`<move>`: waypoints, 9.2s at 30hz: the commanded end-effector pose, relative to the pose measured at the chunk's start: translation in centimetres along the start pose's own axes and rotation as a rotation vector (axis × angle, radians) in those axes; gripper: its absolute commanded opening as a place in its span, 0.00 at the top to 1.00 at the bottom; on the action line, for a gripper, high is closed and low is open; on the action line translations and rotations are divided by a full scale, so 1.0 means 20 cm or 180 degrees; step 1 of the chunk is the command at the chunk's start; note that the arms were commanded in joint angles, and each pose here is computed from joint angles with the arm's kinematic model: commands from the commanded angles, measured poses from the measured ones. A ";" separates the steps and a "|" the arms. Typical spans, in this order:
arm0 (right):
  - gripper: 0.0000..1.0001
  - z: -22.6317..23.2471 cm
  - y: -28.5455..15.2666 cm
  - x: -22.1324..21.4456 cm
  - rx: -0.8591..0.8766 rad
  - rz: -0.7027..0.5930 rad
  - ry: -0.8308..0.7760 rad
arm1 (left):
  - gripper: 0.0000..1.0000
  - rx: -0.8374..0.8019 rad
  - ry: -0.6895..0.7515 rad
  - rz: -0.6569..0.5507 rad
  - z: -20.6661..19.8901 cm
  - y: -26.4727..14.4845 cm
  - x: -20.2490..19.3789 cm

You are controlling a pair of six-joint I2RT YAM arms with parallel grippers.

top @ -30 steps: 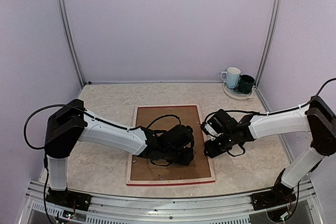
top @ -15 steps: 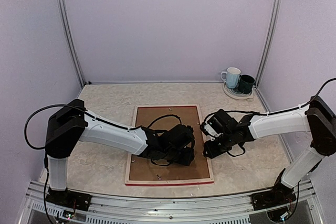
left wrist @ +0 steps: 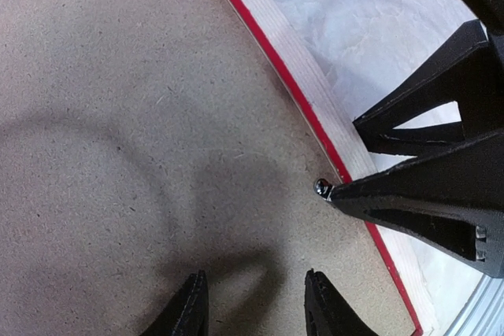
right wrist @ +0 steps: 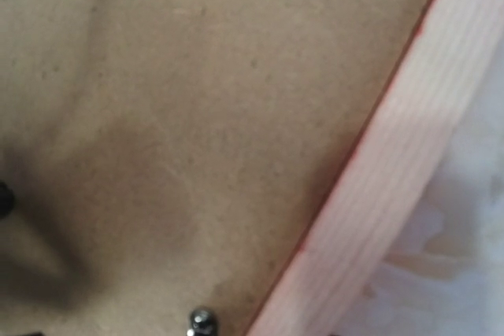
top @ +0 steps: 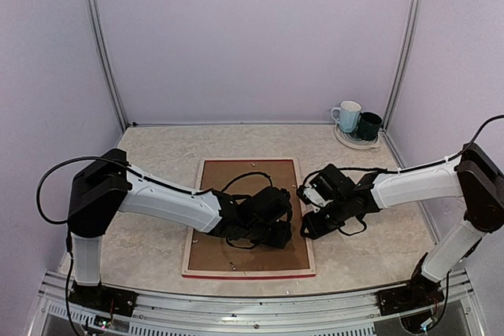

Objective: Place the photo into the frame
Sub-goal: Press the fastener onto the backboard.

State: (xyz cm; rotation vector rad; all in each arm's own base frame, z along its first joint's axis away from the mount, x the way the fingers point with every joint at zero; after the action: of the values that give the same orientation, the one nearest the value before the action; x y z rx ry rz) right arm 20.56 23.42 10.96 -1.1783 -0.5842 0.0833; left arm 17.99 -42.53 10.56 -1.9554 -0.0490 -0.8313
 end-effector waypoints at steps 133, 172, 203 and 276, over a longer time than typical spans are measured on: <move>0.48 0.11 -0.15 0.16 -0.0437 -0.0352 -0.0104 | 0.66 -0.0161 -0.0100 -0.0058 0.04 -0.05 -0.09; 0.64 0.08 -0.03 0.11 -0.0580 -0.0171 -0.0120 | 0.66 -0.0155 -0.0018 0.0101 0.01 0.01 -0.15; 0.83 0.01 0.13 -0.03 -0.0967 0.0135 -0.0144 | 0.66 -0.0037 -0.0003 0.0153 0.03 0.03 -0.16; 0.52 0.07 0.11 0.15 -0.1070 -0.0060 -0.0179 | 0.67 -0.0375 -0.0255 -0.0249 0.06 -0.11 -0.08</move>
State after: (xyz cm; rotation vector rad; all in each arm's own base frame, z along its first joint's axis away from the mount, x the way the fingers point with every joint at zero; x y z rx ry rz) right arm 22.63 26.58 11.64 -1.4415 -0.6822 -0.0169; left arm 17.25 -39.33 12.21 -2.0812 -0.1619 -0.8393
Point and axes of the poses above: each gripper's point midway between its finger pads, its own y axis out along the fingers, its own z axis along the line the jaws close on, x = y × z, the point moved 9 cm from there along -y, back along the fingers, and after that the axes turned 2 degrees about y, right-handed, at the moved point
